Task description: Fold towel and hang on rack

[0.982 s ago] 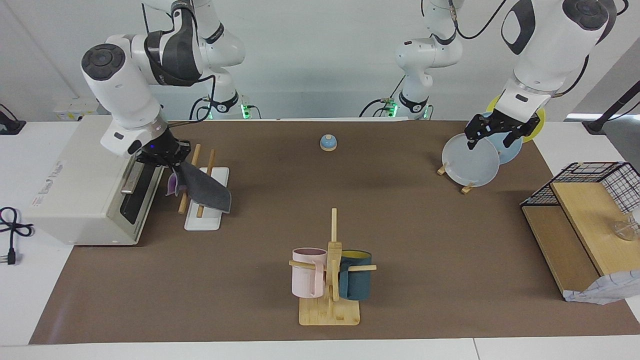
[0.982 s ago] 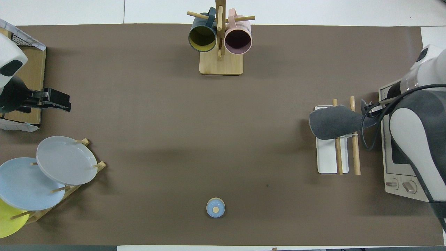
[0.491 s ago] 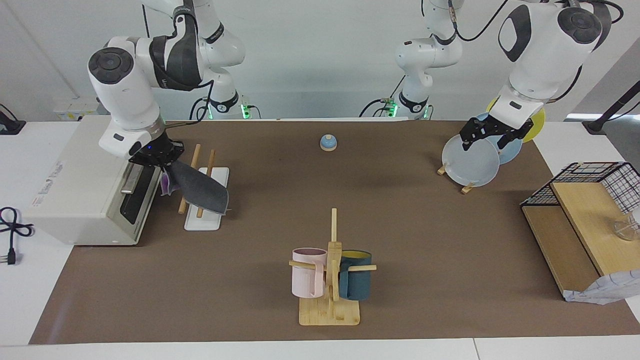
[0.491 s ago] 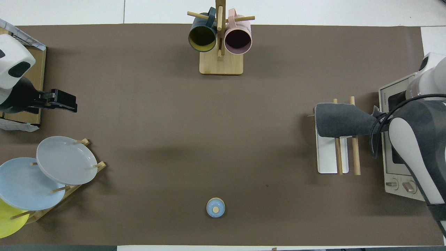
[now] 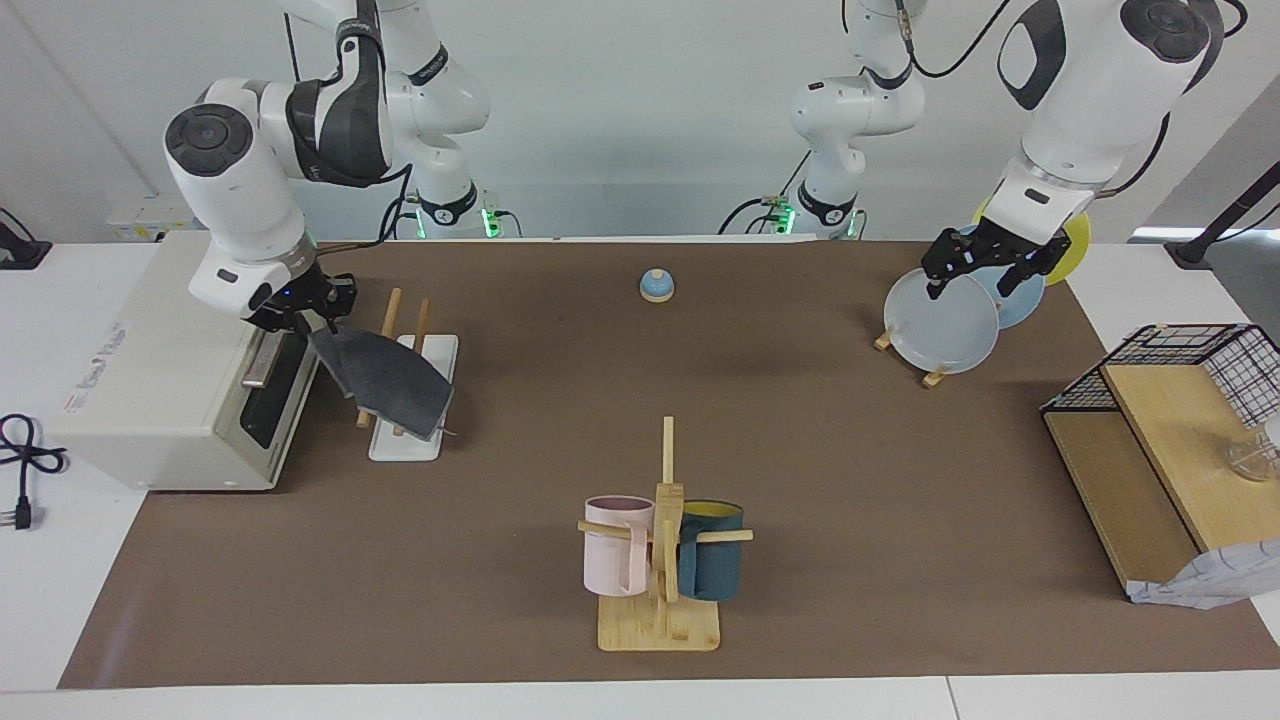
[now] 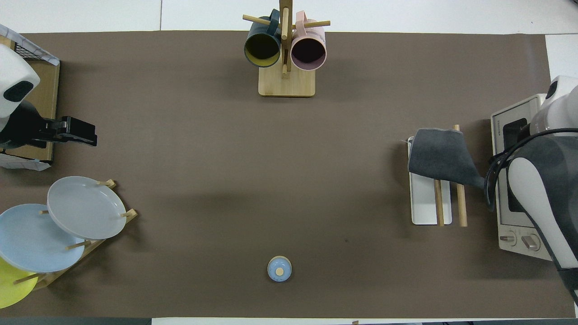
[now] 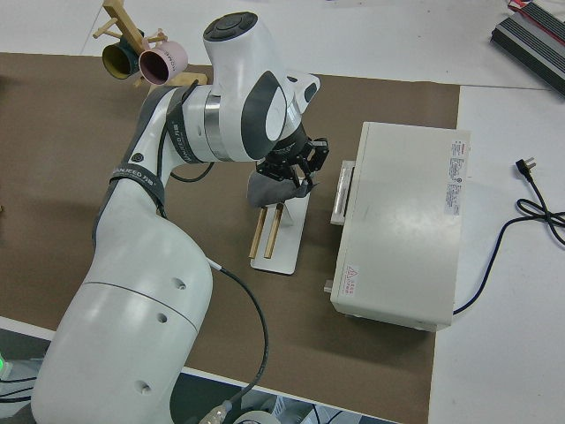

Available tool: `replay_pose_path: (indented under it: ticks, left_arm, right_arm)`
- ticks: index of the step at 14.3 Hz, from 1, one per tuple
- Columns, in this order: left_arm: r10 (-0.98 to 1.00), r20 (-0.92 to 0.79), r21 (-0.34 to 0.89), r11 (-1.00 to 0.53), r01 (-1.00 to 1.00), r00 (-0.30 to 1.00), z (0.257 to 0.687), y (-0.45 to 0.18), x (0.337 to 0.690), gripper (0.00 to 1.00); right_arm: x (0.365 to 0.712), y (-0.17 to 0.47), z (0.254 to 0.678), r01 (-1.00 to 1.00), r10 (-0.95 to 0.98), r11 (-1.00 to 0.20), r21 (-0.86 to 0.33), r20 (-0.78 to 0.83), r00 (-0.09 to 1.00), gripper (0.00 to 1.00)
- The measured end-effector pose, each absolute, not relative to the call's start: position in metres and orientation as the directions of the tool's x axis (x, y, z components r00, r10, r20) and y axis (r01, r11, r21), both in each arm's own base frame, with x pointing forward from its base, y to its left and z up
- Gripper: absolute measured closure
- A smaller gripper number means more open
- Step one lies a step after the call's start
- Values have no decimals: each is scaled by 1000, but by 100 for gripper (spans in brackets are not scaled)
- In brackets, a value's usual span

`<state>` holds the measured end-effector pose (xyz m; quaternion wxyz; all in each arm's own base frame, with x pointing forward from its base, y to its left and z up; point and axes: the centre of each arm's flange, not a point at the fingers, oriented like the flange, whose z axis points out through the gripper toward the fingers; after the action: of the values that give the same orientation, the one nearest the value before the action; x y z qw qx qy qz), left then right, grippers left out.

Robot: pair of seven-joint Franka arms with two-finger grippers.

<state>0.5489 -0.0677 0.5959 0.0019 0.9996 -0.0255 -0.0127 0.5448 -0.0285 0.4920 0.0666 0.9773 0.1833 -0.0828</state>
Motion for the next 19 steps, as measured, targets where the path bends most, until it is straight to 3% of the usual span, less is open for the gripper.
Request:
replay_pose_path:
  ticks: [4, 15, 19]
  left_arm:
    - [-51, -26, 4, -999, -50, 998, 595, -67, 549, 0]
    - [-47, -24, 4, -999, -47, 999, 597, -65, 549, 0]
    - [-47, -24, 4, -999, -47, 999, 597, -65, 549, 0]
  right_arm:
    - [545, -24, 499, 373, 353, -922, 104, -172, 920, 1]
    - [548, -19, 598, 130, 121, -989, 65, -123, 985, 0]
    - [557, -31, 604, 107, 99, -992, 65, -123, 988, 0]
